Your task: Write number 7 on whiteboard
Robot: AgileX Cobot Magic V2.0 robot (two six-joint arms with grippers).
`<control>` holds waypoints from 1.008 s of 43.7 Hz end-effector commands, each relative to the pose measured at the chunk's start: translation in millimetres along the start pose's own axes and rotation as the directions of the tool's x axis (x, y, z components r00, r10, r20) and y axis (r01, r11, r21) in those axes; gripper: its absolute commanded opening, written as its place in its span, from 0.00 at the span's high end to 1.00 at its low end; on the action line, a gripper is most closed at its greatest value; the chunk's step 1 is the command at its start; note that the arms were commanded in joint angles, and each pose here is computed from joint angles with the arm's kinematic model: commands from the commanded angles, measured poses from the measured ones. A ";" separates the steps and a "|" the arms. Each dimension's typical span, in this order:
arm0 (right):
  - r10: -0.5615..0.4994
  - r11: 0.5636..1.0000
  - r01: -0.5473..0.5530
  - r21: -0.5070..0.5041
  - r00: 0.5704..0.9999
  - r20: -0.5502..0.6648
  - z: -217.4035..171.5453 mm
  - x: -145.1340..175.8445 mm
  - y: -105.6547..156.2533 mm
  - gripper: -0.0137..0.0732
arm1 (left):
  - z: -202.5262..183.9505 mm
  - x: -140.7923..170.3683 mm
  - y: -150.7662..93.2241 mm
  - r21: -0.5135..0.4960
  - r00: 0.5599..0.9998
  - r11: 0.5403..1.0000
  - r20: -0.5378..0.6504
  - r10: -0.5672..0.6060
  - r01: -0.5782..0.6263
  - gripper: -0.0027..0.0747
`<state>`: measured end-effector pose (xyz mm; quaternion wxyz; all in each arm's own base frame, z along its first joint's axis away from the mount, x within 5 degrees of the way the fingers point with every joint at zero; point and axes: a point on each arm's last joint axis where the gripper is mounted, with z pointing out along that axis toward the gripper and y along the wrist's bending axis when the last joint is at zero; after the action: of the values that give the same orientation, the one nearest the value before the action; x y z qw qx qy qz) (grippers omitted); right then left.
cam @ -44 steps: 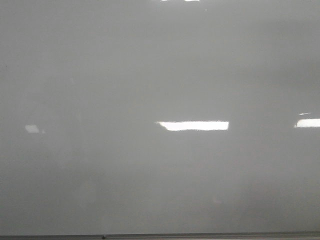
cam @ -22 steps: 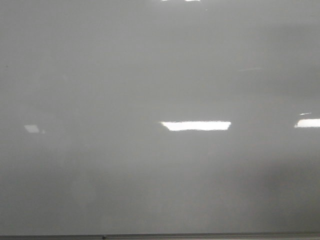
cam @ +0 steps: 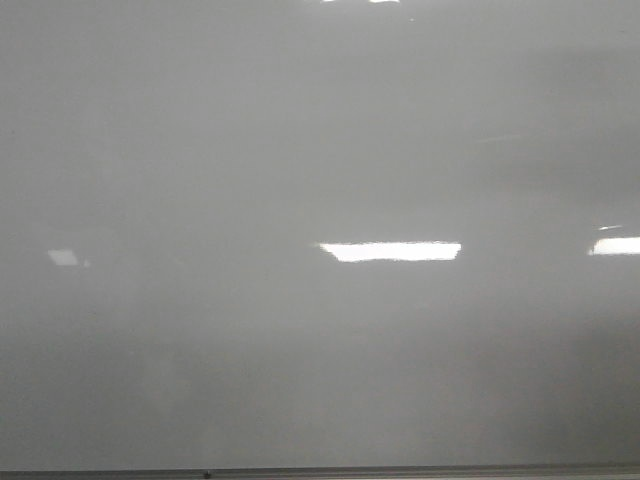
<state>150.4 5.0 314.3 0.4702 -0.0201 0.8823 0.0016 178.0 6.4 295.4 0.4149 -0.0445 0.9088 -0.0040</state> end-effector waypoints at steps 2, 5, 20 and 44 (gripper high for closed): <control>-0.013 1.000 0.013 0.005 0.995 0.097 -5.7 -15.7 -0.5 0.18 | 13.8 -18.0 -2.1 0.022 0.995 0.999 0.088 -0.044 0.042 0.24; -0.013 1.000 0.013 0.005 0.995 0.097 -5.7 -15.7 -0.5 0.18 | 24.7 -20.4 -2.3 0.022 0.995 0.999 0.091 -0.046 0.044 0.24; -0.013 1.000 0.013 0.005 0.995 0.097 -5.7 -15.7 -0.5 0.18 | 76.4 -26.4 -2.4 0.022 0.991 0.998 0.117 -0.058 0.056 0.24; -0.013 1.000 0.013 0.005 0.995 0.097 -5.7 -15.7 -0.5 0.18 | 117.8 -26.8 -1.9 0.022 0.983 0.998 0.172 -0.061 0.058 0.45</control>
<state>150.4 5.0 314.3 0.4702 -0.0201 0.8823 0.0016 276.7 9.4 219.3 0.4325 -0.0608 0.8995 -0.0150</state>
